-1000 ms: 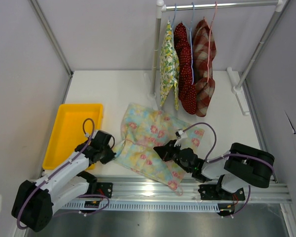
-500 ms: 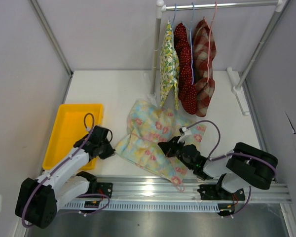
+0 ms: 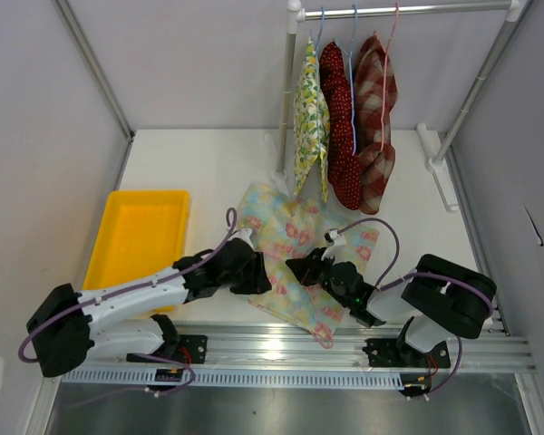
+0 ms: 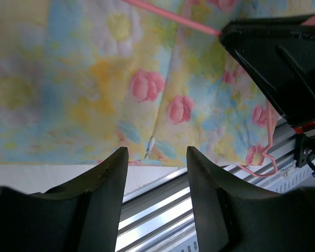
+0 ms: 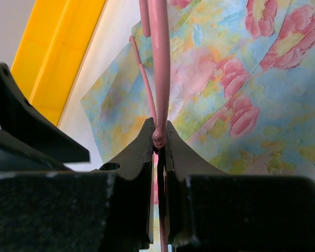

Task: Place the skirt on the hanger

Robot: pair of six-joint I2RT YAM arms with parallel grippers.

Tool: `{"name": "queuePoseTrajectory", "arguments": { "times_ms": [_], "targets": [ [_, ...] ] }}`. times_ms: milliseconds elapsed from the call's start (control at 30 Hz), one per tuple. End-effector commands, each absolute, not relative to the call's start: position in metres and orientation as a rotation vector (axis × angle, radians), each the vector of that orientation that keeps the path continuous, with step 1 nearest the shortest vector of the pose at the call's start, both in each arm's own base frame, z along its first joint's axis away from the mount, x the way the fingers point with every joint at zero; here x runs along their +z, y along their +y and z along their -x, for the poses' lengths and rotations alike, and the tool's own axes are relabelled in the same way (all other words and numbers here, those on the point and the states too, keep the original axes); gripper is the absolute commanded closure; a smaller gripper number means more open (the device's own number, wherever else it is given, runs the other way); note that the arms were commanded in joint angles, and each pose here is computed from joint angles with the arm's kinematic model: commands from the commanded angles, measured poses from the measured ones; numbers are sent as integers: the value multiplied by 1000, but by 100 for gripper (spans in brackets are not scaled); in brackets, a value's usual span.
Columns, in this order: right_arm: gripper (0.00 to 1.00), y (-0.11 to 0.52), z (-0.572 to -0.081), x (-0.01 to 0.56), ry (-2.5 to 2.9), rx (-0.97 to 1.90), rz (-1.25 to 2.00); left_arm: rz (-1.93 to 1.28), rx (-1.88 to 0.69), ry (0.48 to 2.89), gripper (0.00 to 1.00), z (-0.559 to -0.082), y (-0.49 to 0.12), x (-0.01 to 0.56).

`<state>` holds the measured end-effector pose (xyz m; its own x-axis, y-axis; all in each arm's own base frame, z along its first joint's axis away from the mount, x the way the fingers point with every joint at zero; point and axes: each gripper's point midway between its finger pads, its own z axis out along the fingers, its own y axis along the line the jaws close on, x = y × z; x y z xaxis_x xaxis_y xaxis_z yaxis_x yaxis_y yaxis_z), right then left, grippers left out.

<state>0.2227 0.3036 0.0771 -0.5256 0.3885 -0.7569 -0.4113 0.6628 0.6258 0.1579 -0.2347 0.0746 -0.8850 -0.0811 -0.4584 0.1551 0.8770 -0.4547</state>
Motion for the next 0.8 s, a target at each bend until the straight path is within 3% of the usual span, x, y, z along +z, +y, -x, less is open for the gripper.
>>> {"name": "queuePoseTrajectory", "arguments": {
  "times_ms": [0,200,433,567,767],
  "targets": [
    [100,273,-216,19,2050,753,129,-55,-849,2449,46,-163,-278,87],
    [100,270,-219,21,2053,737,128,-165,-867,2486,51,-142,-310,68],
    [100,264,-227,26,2043,720,102,-116,-725,2685,87,-109,-288,19],
    [100,262,-230,28,2042,707,110,-83,-655,2750,100,-98,-269,7],
    [100,255,-232,23,2046,668,121,-49,-570,2811,100,-91,-242,-1]
  ]
}}
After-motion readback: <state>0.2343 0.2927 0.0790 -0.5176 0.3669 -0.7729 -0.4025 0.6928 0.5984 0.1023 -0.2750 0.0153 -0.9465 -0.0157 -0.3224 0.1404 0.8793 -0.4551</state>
